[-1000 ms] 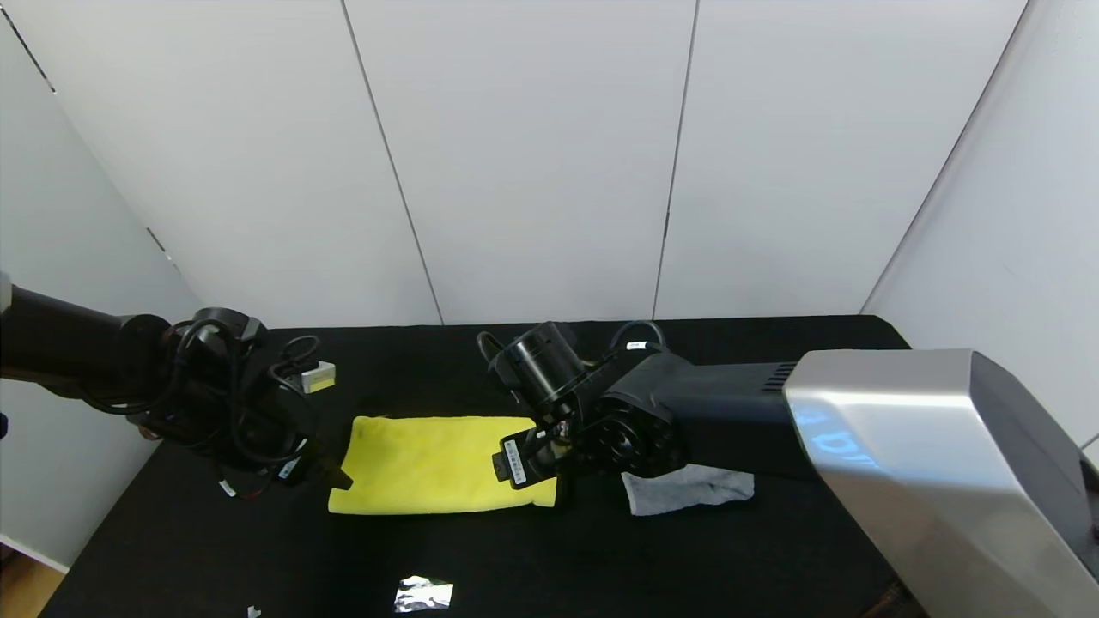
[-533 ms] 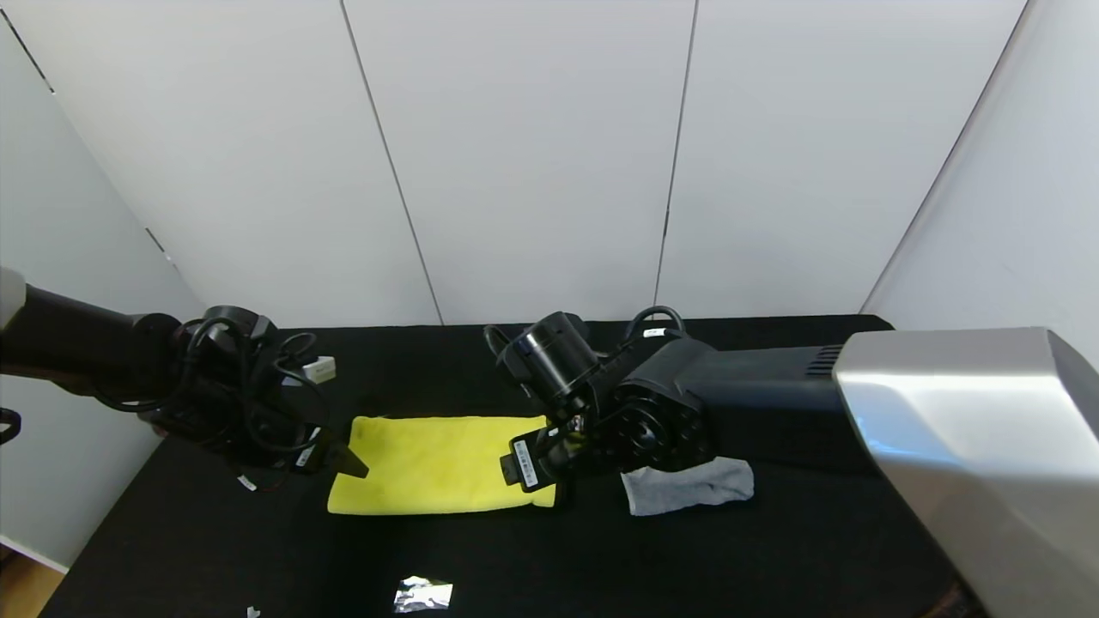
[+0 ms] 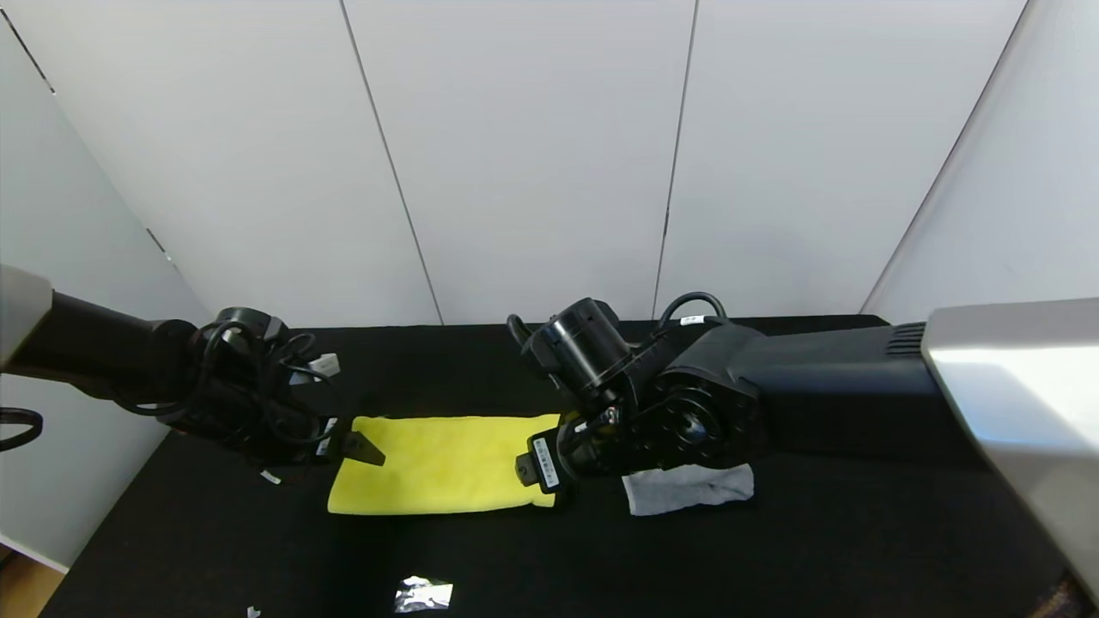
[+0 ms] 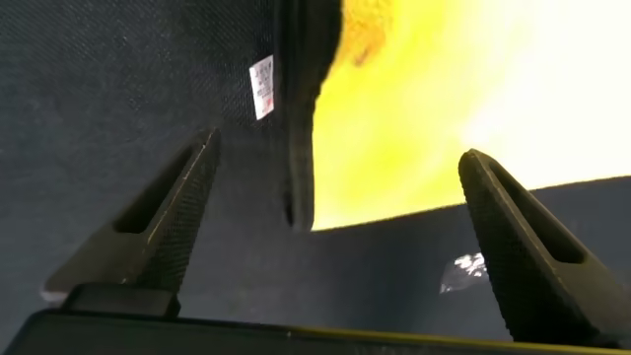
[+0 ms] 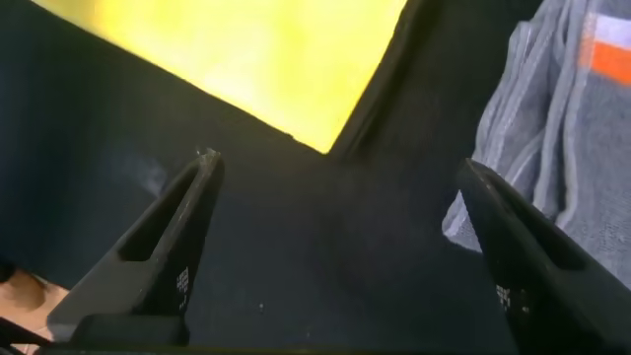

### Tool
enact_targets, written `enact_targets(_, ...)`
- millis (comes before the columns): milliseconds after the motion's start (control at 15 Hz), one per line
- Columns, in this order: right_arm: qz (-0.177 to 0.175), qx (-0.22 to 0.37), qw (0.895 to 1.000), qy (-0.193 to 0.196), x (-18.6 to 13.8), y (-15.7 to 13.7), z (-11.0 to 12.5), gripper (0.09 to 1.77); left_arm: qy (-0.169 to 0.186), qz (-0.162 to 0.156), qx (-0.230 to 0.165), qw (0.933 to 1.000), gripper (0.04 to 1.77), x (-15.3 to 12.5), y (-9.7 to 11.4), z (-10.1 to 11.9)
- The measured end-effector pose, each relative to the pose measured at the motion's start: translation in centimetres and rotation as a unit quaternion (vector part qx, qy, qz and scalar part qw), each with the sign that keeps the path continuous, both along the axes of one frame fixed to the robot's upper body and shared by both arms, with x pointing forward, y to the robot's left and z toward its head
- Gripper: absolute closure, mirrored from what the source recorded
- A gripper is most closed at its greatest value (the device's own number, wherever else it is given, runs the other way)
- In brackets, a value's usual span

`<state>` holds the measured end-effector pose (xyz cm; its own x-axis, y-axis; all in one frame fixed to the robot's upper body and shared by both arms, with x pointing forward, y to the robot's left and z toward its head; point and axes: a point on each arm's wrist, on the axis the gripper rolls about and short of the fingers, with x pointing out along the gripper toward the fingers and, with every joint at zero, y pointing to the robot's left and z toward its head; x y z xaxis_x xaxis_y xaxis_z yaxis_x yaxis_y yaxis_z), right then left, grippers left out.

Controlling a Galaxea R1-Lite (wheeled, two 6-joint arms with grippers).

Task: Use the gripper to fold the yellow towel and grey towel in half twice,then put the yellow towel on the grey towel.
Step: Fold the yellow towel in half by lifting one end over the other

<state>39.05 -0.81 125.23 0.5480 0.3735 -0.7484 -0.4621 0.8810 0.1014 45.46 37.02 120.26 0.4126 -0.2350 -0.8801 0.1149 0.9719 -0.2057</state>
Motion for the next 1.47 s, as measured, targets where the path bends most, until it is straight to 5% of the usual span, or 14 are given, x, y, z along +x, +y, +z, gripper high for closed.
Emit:
enact_targets(733,0.000,0.021,1.000,-0.015,0.0,-0.3,-0.3,0.16,0.016,0.020,-0.023,0.9994,0.10,0.7,-0.4,-1.8)
enact_targets(1200,0.000,0.021,1.000,-0.014,0.0,-0.3,-0.3,0.16,0.007,0.017,-0.023,0.9996,1.02,1.1,-0.4,-2.0)
enact_targets(1333,0.001,0.022,1.000,-0.014,0.0,-0.3,-0.3,0.16,0.007,0.017,-0.023,0.9996,1.67,1.1,-0.5,-2.2)
enact_targets(1467,0.001,0.022,1.000,-0.013,-0.1,-0.3,-0.3,0.16,0.007,0.015,-0.022,0.9996,1.70,1.0,-0.5,-2.2)
